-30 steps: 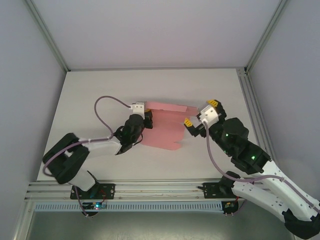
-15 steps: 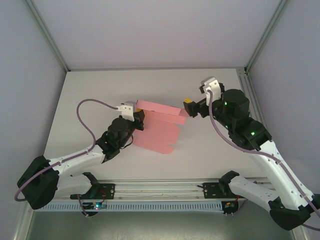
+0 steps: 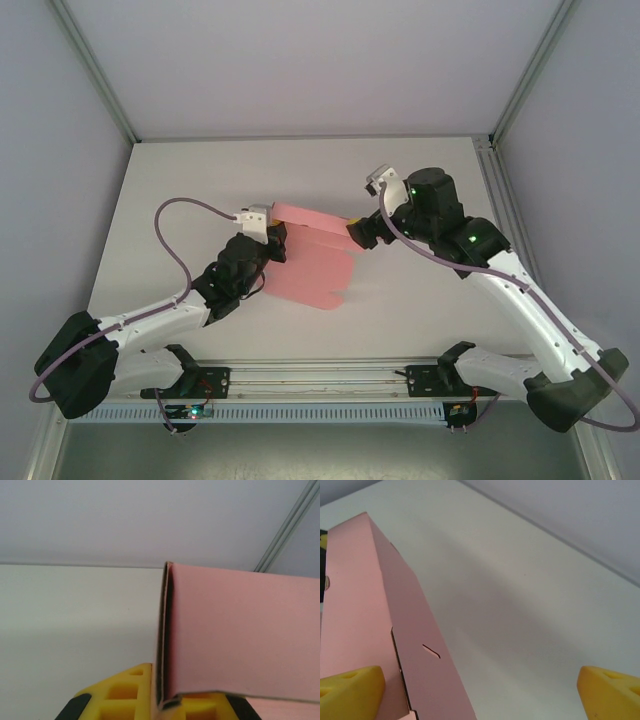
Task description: Assemble paper box
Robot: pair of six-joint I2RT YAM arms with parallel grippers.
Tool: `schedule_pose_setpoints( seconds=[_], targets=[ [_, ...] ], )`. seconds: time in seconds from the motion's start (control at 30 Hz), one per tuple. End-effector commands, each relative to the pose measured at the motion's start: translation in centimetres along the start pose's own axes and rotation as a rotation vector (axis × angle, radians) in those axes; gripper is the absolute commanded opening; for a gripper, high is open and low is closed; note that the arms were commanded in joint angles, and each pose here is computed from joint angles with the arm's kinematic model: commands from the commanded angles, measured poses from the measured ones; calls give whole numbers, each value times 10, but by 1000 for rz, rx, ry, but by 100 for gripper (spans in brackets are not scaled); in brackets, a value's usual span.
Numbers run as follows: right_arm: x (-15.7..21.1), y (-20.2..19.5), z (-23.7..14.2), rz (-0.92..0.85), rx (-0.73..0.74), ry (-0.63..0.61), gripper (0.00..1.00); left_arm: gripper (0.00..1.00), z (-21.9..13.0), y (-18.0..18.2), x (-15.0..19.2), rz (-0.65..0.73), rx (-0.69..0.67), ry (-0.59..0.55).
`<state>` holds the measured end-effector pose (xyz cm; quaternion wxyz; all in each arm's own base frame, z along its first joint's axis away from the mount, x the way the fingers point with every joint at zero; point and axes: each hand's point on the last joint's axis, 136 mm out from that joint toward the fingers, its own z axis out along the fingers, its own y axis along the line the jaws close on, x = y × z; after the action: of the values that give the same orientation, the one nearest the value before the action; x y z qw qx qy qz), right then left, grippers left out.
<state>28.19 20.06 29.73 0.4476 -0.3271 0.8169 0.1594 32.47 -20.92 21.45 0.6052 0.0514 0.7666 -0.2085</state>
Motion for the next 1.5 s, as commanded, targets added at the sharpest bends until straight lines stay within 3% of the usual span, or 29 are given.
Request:
schedule_pose_setpoints(
  seconds=[0.0, 0.2, 0.3, 0.43, 0.57, 0.77, 0.9, 1.07, 1.17, 1.3, 1.47],
  targets=[
    [14, 8, 22, -30, -58, 29, 98, 0, 1, -4, -13, -63, 21, -37],
    [25, 20, 42, -91, -128, 84, 98, 0, 11, -10, -13, -126, 35, 0],
    [26, 13, 51, -96, -54, 84, 98, 0, 12, -22, -15, -132, 103, -9],
    [-13, 4, 57, -37, 74, -162, 98, 0, 17, -30, -11, -143, 138, 20],
    [-44, 7, 47, 50, 64, -443, 98, 0, 20, -36, -5, -181, 169, 33],
    [-48, -15, 24, 84, 322, -597, 98, 0, 20, -36, -7, -246, 174, 21],
    [-33, -35, 9, 148, 408, -517, 98, 0, 17, -21, -9, -270, 99, 5],
    [-3, -24, -13, 184, 259, -376, 98, 0, 14, 15, -7, -346, -23, 22],
    [21, -16, -30, 227, 191, -309, 98, 0, 9, 24, -14, -387, -10, 0],
    [65, -32, -30, 319, 214, -172, 98, 0, 3, 27, -22, -386, -11, -20],
    [69, -45, -15, 383, 173, -188, 98, 0, -4, 18, -26, -343, 42, -10]
  ],
)
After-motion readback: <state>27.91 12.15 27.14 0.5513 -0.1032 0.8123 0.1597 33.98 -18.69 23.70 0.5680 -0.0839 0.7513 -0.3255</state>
